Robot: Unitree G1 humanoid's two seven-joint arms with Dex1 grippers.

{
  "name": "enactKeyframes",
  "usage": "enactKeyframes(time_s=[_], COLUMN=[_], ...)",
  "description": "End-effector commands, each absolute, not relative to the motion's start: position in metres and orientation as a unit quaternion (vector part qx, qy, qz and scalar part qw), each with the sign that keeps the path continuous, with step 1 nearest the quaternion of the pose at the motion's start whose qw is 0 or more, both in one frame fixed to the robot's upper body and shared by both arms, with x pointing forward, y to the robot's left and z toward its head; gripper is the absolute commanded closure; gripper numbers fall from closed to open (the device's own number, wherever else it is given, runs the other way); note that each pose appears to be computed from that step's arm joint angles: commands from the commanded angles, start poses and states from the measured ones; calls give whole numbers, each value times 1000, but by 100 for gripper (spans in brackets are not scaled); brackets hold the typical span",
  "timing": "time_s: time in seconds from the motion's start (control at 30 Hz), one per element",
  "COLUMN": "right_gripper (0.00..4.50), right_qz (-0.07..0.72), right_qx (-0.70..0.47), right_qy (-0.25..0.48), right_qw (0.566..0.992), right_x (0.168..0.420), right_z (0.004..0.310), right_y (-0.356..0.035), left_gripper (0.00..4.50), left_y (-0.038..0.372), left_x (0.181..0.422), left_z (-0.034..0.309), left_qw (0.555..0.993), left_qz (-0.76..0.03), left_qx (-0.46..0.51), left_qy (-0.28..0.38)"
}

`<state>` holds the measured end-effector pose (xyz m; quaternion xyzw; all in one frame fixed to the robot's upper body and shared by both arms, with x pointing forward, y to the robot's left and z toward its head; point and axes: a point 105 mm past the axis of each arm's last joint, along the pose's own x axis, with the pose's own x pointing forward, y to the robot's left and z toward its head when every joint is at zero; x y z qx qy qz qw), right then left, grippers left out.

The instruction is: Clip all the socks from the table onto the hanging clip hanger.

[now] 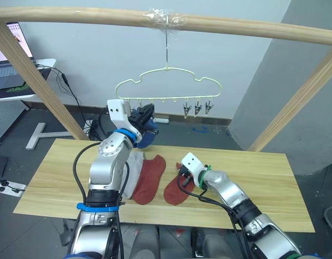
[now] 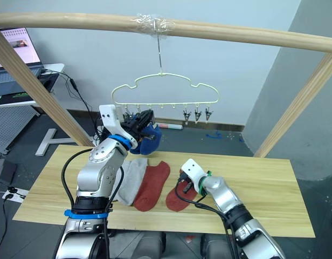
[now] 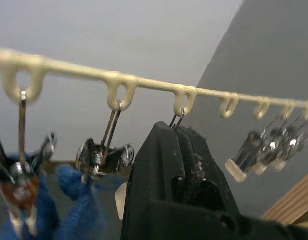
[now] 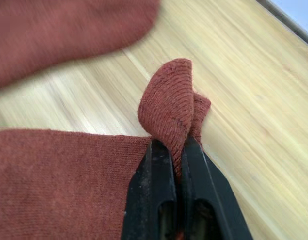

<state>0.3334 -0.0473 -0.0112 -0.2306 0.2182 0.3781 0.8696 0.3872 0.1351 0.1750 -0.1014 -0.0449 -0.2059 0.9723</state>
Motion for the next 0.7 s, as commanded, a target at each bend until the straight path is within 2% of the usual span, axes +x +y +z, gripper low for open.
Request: enactKeyframes(time_s=[0.03,0.13,0.2,0.3,0.7], right_gripper=[447,447,447,447,447], right_qz=[395,368,360,350,352], right_qx=[-312,-379,-387,-382,-380], right_qy=[70,-21,-54,-87,-99], right_qw=[861,849,847,851,850], right_x=[342,348,350,354,363], right_z=[52,94,111,131,136], right_y=[-36,-34,-27,-13,5], left_gripper=[450,450,450,450,450], left_y=[144,144,139,134,127], left_x=[390,388,385,383,379], left_z=[152,152,160,161,165], left_qw=[954,934,919,918,907], left_qz=[-203,-219,-235,-239,-240], left_qx=[-216,-271,-305,-303,-335], left_qy=[52,84,88,90,87])
